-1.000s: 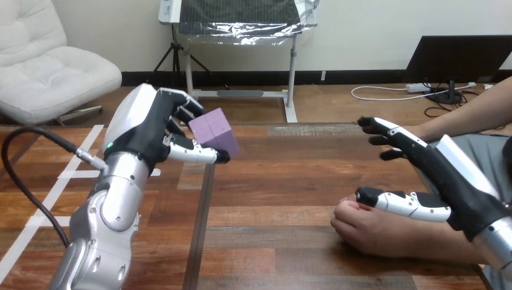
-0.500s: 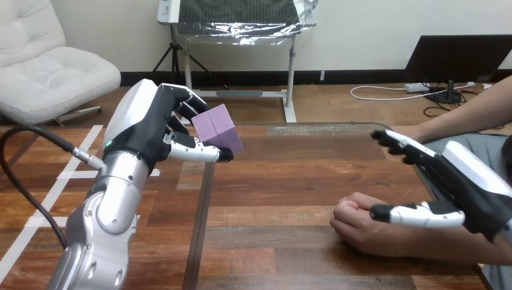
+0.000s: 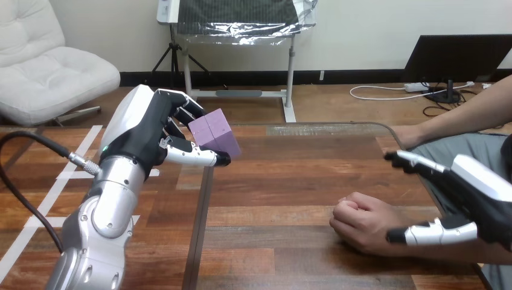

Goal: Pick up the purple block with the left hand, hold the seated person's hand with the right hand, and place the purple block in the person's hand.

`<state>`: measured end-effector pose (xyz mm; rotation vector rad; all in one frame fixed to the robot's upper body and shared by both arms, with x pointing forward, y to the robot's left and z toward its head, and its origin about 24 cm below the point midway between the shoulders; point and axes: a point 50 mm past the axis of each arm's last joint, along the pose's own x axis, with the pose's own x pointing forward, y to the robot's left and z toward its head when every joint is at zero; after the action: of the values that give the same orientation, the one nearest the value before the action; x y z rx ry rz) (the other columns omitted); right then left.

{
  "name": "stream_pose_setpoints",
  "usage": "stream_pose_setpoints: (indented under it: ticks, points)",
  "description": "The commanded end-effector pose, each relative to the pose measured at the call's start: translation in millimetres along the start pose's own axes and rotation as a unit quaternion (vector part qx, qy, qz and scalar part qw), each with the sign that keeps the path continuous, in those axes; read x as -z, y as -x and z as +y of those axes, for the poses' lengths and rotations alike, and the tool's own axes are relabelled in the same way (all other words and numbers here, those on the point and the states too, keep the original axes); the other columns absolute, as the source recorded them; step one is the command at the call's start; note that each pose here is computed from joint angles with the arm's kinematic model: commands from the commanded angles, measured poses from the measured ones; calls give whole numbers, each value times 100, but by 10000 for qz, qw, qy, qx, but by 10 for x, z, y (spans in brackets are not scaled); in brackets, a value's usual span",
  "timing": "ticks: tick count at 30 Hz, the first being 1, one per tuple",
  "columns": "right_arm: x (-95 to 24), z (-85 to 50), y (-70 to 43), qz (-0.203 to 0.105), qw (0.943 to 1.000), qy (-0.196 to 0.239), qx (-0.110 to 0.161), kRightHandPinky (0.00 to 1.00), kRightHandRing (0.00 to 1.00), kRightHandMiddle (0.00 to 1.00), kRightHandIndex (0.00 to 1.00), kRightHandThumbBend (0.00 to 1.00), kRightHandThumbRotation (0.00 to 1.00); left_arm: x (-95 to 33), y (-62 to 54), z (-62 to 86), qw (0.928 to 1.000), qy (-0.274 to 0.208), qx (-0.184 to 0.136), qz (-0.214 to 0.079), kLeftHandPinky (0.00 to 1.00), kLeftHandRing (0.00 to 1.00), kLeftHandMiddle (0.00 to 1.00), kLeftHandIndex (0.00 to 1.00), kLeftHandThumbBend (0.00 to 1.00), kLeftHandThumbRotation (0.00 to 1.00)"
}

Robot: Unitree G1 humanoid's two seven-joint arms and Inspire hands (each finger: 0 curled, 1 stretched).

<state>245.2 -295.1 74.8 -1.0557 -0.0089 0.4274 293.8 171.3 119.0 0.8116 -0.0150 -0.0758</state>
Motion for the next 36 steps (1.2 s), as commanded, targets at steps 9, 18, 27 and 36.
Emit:
stream_pose_setpoints:
  ticks: [9, 18, 27, 36]
  points:
    - [-80, -280, -118, 82, 9978, 592, -270, 95, 92, 92, 93, 100, 43, -163, 1, 157, 9987, 59, -312, -398, 29, 35, 41, 45, 69, 0]
    - [-46, -289, -111, 330, 9961, 648, -491, 95, 92, 91, 92, 100, 37, -157, 0, 149, 9989, 70, -292, -366, 29, 35, 41, 45, 70, 0]
    - [-23, -298, -101, 490, 9943, 633, -705, 93, 93, 92, 92, 100, 31, -146, -4, 143, 9989, 109, -267, -365, 29, 35, 41, 45, 70, 0]
    - [-11, -289, -105, 719, 9912, 769, -807, 92, 92, 91, 91, 100, 27, -140, -10, 143, 9989, 112, -248, -388, 30, 36, 41, 45, 70, 0]
